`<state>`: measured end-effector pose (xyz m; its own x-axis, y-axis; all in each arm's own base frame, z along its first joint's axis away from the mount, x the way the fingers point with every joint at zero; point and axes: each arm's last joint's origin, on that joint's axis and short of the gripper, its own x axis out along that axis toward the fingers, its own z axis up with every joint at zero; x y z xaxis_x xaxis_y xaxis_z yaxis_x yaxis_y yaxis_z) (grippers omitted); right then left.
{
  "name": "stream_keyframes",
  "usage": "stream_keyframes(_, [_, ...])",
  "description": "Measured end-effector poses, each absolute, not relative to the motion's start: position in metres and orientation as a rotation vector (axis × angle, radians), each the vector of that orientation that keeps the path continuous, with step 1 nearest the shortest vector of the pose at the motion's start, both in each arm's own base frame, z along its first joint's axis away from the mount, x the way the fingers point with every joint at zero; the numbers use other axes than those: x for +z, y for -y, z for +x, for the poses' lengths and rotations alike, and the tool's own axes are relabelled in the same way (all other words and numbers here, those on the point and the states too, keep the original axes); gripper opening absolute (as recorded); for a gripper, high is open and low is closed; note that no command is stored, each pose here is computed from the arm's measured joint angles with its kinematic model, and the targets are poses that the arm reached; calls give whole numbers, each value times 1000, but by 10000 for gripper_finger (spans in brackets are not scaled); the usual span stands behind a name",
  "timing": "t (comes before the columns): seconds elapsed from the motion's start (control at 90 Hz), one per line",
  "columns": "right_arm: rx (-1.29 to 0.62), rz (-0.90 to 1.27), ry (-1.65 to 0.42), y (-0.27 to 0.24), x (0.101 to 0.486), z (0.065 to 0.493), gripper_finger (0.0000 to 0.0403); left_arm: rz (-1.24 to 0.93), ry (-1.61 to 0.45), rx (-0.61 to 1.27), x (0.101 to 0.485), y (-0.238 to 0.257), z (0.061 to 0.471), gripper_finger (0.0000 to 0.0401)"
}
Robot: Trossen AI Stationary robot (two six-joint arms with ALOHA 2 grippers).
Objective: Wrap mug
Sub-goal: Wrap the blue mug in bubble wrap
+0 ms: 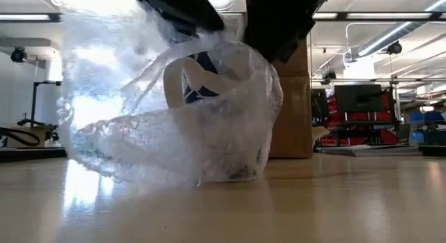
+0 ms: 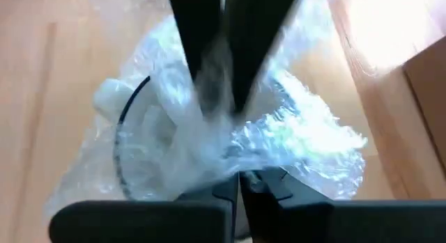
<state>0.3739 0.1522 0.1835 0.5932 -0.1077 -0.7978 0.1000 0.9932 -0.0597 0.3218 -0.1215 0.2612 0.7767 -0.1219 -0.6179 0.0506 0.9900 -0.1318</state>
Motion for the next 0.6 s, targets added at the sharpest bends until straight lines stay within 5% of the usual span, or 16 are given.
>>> stream_keyframes(0.356, [-107,-12,-934,-154,181,374,0,-63,-869,98,299,110,231,0])
stream_keyframes(0.6, [-115,-5,-924,-153,182,374,0,-117,-939,122,279,111,206,0])
